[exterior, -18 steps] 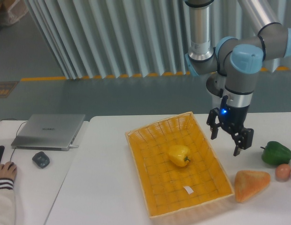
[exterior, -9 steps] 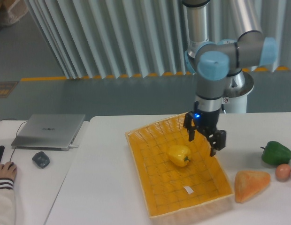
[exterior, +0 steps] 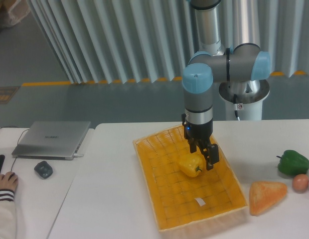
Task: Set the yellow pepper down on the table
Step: 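Move the open gripper over the yellow pepper and lower onto it, then close the gripper on the yellow pepper's stem end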
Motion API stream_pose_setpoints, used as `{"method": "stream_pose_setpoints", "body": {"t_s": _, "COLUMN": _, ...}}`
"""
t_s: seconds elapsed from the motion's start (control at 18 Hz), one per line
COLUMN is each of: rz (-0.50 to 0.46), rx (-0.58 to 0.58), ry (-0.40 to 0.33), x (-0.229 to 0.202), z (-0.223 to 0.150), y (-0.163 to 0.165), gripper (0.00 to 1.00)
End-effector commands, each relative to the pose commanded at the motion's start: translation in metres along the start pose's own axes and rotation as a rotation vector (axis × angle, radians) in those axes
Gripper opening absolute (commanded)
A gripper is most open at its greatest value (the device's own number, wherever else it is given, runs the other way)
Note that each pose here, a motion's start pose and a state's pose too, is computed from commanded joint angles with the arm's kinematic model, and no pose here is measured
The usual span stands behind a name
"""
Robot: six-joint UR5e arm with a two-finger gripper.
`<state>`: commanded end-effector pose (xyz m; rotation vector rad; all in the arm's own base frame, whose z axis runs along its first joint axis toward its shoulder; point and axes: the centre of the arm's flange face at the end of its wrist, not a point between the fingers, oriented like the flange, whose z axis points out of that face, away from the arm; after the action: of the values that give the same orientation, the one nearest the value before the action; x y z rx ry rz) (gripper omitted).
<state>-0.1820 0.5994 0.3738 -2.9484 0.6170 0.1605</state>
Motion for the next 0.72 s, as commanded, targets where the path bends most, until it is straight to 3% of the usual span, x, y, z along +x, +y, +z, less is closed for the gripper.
{"method": "stream_pose_setpoints", "body": {"t_s": 0.22, "rz": 0.075, "rx": -0.043, "ry": -0.013, "x": 0.020, "z": 0.008, "y": -0.021, "gripper": 1.00}}
{"method": "stream_pose_setpoints", "body": {"t_s": 0.72, "rz": 0.518, "rx": -0.078, "ry": 0.070, "x": 0.051, "z": 0.026, "y": -0.034, "gripper": 1.00}}
